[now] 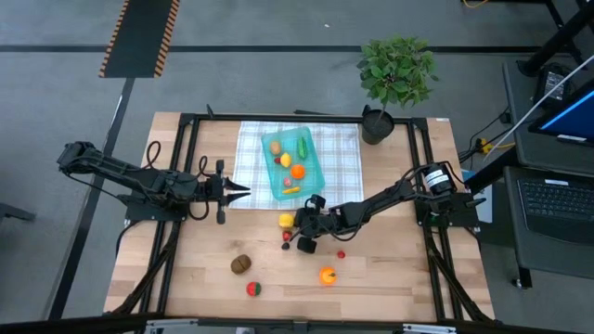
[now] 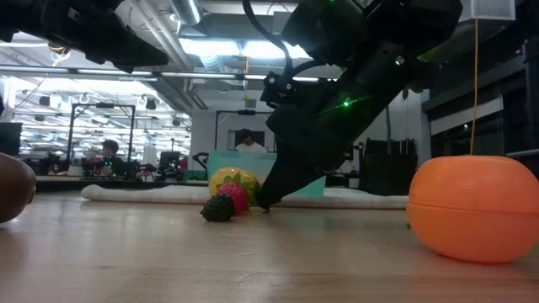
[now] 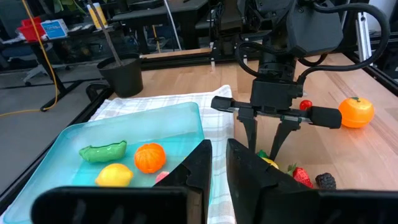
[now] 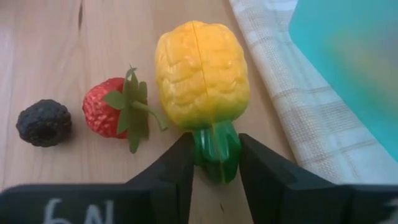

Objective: Pick and placing Produce into tupperware
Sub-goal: Put the yellow pineapple into the blue bin

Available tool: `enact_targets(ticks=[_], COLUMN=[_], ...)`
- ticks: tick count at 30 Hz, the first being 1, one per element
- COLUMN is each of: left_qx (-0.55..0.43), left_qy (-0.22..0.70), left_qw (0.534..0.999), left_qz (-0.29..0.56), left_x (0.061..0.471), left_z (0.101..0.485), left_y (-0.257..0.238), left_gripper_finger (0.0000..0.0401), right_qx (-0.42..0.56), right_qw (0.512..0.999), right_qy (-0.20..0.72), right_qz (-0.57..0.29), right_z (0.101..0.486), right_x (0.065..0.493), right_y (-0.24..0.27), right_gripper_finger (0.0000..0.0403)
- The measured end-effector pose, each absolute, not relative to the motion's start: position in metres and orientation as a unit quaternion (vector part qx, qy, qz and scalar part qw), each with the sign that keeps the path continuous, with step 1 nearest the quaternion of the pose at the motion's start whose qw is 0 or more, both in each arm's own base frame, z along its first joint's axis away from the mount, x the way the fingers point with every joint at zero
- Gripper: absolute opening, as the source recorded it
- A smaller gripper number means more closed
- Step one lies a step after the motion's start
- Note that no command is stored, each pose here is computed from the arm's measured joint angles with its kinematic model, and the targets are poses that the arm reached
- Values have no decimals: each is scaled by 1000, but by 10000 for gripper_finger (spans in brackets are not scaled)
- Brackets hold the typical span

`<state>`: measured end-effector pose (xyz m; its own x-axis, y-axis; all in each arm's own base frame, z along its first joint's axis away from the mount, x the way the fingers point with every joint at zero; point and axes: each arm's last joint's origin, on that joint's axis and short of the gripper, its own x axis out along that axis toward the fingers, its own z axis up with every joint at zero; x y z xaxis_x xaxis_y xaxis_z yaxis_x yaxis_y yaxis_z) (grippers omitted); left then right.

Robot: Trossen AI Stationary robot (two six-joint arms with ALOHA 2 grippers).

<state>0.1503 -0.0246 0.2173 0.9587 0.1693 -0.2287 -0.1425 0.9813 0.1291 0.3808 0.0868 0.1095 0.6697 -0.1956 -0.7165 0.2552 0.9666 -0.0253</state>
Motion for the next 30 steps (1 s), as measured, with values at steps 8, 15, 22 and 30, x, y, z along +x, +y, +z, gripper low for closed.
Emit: enact_targets(ticks=[8, 15, 22, 30], left_qx=[56, 56, 56, 53], left_qy=[120, 120, 120, 118], left_qw=[988, 988, 988, 988], left_qz=[79, 79, 79, 79], left_x=[150, 150, 150, 150], left_z=[217, 217, 217, 218], left_y=[-25, -25, -25, -25], left_gripper_finger=[21, 9, 1, 15], right_qx=[61, 88, 73, 51], right_qw=[912, 914, 918, 915], right_qy=[385, 383, 378, 385], right_qz=[-128, -104, -95, -112], right_z=[110, 122, 154, 188], right_x=[381, 379, 370, 344], right_y=[87, 88, 85, 70], right_gripper_finger=[105, 105, 105, 105])
